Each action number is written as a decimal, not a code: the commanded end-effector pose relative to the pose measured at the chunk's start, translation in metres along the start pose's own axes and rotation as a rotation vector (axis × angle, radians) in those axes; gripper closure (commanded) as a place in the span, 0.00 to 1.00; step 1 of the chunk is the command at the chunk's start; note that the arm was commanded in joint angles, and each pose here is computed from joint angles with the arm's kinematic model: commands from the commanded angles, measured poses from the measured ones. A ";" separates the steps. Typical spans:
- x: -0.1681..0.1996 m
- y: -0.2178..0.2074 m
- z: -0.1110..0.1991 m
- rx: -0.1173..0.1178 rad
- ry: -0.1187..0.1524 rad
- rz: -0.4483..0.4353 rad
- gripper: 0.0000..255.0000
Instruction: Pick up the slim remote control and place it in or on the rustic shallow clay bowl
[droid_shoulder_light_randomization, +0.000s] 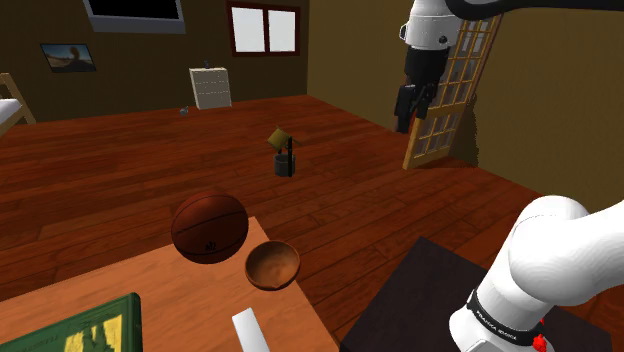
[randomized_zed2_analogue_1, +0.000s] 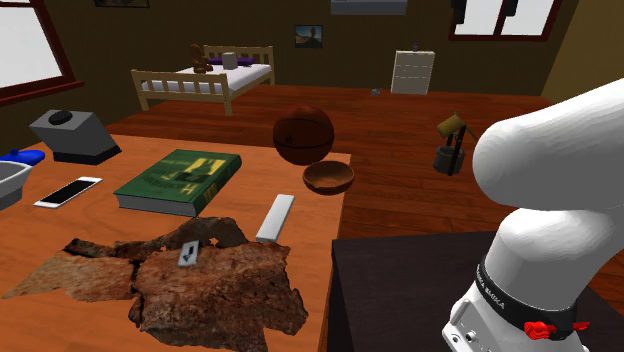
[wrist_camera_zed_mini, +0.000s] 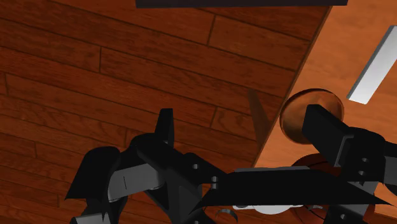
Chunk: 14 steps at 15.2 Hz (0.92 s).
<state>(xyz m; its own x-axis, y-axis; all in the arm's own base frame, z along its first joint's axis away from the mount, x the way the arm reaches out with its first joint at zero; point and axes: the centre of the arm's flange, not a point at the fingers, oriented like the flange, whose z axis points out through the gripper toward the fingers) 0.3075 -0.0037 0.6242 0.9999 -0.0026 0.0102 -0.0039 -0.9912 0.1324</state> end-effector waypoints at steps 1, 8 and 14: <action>0.000 0.000 0.000 0.000 0.000 0.000 0.00; 0.011 -0.062 0.064 0.022 -0.003 0.012 0.00; 0.021 -0.117 0.118 0.041 -0.006 0.022 0.00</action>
<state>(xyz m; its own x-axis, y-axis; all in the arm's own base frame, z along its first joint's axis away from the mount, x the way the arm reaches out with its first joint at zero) 0.3292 0.0872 0.5024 0.9997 -0.0219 0.0049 -0.0223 -0.9952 0.0956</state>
